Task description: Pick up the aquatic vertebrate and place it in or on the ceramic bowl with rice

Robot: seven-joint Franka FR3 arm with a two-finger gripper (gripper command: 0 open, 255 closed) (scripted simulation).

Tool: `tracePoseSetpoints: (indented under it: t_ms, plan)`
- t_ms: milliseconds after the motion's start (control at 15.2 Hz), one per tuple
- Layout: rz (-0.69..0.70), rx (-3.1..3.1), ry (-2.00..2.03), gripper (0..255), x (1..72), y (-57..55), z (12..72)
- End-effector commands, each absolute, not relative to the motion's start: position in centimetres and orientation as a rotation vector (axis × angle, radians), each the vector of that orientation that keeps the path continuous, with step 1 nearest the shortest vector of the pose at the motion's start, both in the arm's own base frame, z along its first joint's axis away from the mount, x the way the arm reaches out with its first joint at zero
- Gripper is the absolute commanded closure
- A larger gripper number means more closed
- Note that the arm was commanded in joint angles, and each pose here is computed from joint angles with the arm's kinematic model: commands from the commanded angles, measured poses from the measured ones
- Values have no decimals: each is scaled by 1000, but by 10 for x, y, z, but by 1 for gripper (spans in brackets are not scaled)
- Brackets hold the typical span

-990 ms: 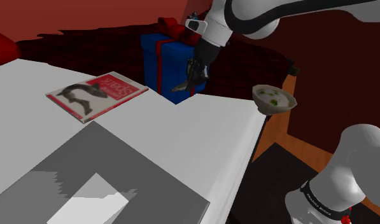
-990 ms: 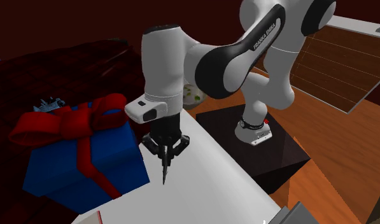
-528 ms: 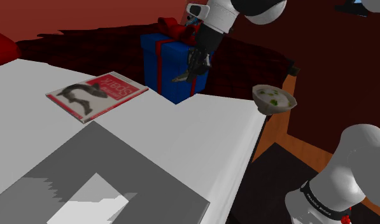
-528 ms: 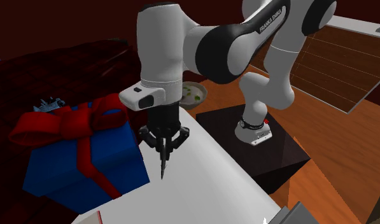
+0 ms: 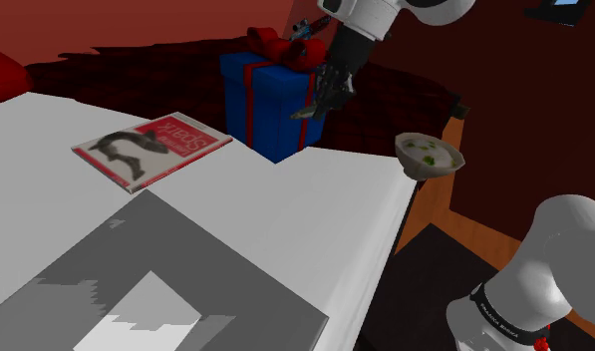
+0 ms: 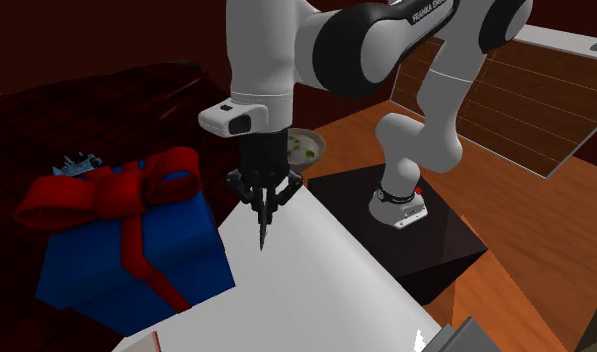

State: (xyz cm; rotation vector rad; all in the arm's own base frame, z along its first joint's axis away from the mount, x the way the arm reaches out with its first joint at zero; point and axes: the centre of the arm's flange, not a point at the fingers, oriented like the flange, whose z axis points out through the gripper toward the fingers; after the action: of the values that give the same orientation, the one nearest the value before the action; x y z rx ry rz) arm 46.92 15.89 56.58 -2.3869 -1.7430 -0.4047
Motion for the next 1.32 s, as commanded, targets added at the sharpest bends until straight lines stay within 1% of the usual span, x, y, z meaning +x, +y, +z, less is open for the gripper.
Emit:
tracePoseSetpoints:
  t_ms: [0,1254]
  plan:
    - [-405,-2386,-1744,255,462,137,565]
    - [-405,-2386,-1744,255,356,-91,560]
